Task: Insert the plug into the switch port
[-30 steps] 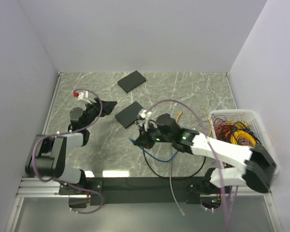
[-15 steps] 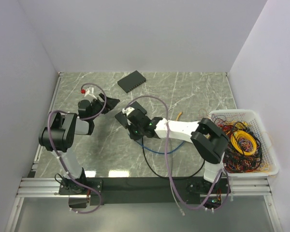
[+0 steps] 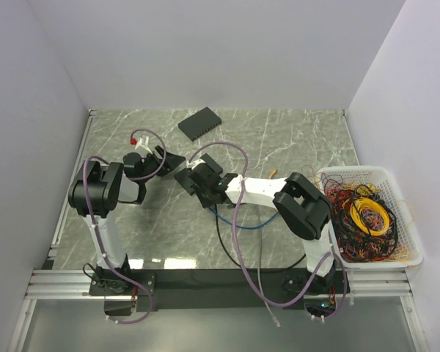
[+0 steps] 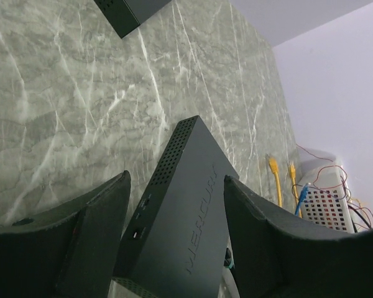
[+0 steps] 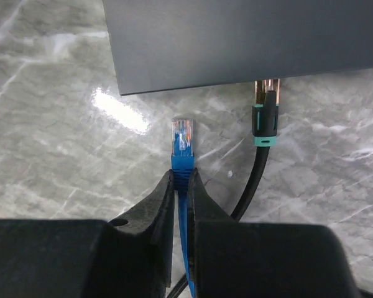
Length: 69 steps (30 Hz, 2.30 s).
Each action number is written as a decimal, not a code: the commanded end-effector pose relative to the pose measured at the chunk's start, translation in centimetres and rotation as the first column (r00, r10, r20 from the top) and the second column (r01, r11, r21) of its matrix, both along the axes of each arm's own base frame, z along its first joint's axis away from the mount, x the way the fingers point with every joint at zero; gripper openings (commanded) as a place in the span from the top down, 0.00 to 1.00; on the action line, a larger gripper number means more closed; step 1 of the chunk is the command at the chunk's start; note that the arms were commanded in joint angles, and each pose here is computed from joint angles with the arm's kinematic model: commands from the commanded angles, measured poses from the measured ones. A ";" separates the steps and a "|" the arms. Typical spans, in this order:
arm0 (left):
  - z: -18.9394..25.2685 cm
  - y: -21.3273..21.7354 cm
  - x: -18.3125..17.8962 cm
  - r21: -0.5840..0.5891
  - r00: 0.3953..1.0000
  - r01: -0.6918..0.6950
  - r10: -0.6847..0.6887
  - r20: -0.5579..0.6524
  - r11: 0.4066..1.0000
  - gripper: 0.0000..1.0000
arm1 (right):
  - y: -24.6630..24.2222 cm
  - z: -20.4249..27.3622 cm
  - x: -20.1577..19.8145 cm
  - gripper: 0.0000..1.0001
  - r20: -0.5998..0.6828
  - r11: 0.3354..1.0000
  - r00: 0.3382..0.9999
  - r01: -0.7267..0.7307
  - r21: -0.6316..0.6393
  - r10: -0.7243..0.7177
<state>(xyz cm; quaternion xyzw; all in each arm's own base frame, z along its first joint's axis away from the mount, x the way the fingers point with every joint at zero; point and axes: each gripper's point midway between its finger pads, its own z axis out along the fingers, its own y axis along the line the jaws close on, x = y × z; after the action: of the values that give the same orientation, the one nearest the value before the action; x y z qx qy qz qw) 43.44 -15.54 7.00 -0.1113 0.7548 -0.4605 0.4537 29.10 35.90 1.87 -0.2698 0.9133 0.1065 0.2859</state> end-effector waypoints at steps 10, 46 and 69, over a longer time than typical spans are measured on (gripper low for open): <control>0.2 -1.3 1.1 0.033 0.996 0.074 -0.076 0.055 0.997 0.34 | 0.7 1.7 2.7 1.00 0.068 0.999 0.997 0.047 0.001 -0.047; -2.9 -3.4 1.0 0.100 0.995 0.101 -0.102 0.001 0.990 0.37 | 2.4 3.0 2.7 1.00 0.037 0.999 0.999 0.025 0.033 -0.026; -3.4 -3.7 0.9 0.117 0.994 0.110 -0.109 -0.013 0.987 0.53 | 2.6 2.5 3.0 1.00 0.032 0.999 0.998 0.049 0.020 -0.049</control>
<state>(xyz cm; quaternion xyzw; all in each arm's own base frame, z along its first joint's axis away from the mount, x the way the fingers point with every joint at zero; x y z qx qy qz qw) 44.37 -18.51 3.55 -0.0632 0.7869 -0.4341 0.4340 30.59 37.31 2.47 -0.2619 0.9207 0.0951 0.2732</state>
